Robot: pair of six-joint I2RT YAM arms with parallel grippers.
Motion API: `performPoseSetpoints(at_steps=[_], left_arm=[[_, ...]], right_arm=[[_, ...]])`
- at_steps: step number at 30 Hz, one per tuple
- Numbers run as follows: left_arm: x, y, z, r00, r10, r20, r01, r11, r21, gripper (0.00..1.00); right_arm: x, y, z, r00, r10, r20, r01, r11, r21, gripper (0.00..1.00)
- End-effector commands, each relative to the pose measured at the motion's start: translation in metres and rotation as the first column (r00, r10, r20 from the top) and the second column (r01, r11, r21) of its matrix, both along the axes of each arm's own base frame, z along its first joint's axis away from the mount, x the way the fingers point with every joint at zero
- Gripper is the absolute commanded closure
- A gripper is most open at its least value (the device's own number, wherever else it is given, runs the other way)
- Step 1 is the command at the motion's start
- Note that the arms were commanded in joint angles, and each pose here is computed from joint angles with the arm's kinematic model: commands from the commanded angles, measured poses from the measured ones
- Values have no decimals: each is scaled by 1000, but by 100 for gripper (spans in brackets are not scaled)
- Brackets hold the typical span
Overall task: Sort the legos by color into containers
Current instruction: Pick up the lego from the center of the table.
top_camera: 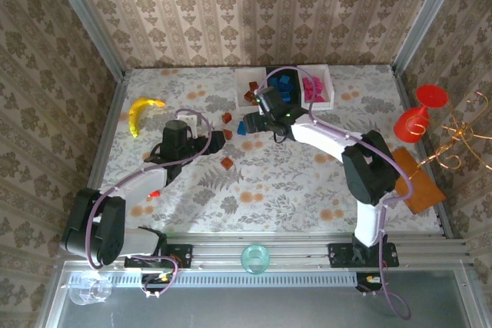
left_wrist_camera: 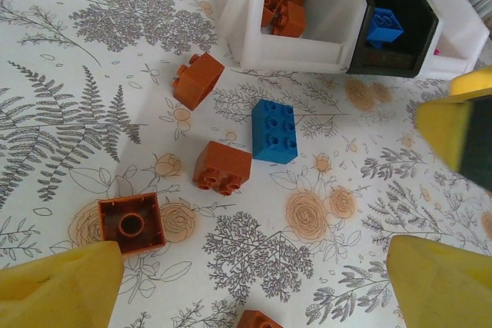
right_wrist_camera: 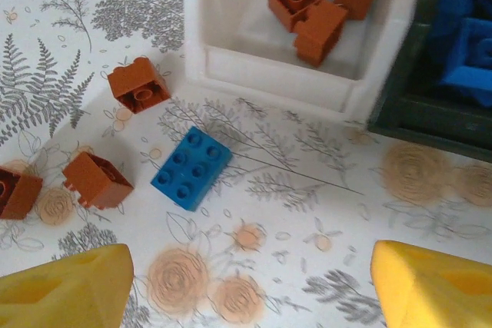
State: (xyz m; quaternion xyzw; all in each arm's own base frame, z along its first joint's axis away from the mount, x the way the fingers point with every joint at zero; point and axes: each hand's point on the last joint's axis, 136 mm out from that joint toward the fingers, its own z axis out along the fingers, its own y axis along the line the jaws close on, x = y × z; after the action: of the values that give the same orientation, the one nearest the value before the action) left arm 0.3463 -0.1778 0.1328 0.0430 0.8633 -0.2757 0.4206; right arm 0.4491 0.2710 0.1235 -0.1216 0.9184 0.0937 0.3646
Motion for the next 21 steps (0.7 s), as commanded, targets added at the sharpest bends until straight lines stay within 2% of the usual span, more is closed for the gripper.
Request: performPoseSetpoints(at_steps=[1, 13, 21], left_arm=[[2, 9, 5, 999, 40, 21, -40, 999, -3, 10], [1, 8, 7, 999, 39, 28, -39, 999, -22, 10], [2, -1, 2, 1000, 13, 4, -13, 998, -61, 10]], right_arm=[[7, 11, -15, 997, -65, -44, 66, 998, 23, 20], [34, 35, -59, 981, -163, -109, 161, 986, -30, 28], [42, 39, -84, 973, -189, -131, 181, 981, -69, 29]])
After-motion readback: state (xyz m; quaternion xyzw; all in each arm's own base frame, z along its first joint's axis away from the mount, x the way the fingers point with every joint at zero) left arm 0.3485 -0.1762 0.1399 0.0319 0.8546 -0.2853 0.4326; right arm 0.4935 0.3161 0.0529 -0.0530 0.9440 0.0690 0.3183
